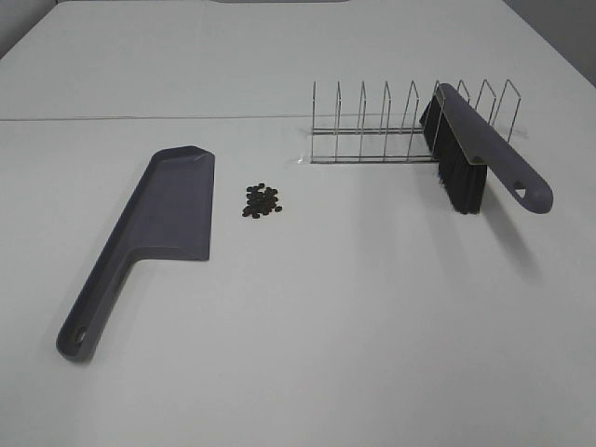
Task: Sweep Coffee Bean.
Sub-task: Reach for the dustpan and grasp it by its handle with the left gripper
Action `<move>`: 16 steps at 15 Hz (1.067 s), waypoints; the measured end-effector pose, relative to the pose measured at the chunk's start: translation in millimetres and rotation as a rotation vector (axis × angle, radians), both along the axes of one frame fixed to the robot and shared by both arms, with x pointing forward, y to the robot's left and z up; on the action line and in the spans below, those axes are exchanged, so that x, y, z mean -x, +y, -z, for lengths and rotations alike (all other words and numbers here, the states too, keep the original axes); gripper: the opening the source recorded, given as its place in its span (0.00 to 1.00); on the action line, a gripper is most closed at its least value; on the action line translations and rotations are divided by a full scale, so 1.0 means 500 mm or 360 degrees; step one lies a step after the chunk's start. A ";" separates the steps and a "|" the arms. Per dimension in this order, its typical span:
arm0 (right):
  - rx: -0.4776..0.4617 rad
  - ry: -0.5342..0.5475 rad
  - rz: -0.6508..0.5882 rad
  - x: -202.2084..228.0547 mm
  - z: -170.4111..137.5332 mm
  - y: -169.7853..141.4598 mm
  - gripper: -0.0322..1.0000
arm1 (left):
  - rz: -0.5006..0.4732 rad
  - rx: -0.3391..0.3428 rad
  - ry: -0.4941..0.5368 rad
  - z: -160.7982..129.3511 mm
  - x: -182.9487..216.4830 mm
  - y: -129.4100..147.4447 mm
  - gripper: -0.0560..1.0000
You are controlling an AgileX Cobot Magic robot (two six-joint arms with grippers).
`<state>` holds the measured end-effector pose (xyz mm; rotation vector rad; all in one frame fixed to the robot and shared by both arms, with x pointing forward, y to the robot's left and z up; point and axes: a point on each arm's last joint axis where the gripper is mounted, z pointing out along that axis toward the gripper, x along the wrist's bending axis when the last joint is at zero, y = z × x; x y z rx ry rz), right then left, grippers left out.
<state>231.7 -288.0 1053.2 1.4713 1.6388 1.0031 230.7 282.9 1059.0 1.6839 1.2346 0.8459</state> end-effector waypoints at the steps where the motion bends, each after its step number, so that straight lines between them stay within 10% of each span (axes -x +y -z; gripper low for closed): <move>1: 0.0000 0.0000 0.0000 0.000 0.000 0.000 0.67 | -0.0024 0.0040 -0.0032 -0.007 -0.002 0.001 0.65; 9: 0.0000 0.0000 0.0000 0.000 0.000 0.000 0.67 | -0.0190 0.0203 0.0133 -0.035 -0.178 0.001 0.65; 16: 0.0000 0.0000 0.0000 0.000 0.000 0.000 0.67 | -0.0256 0.0191 0.0895 0.048 -0.428 -0.012 0.65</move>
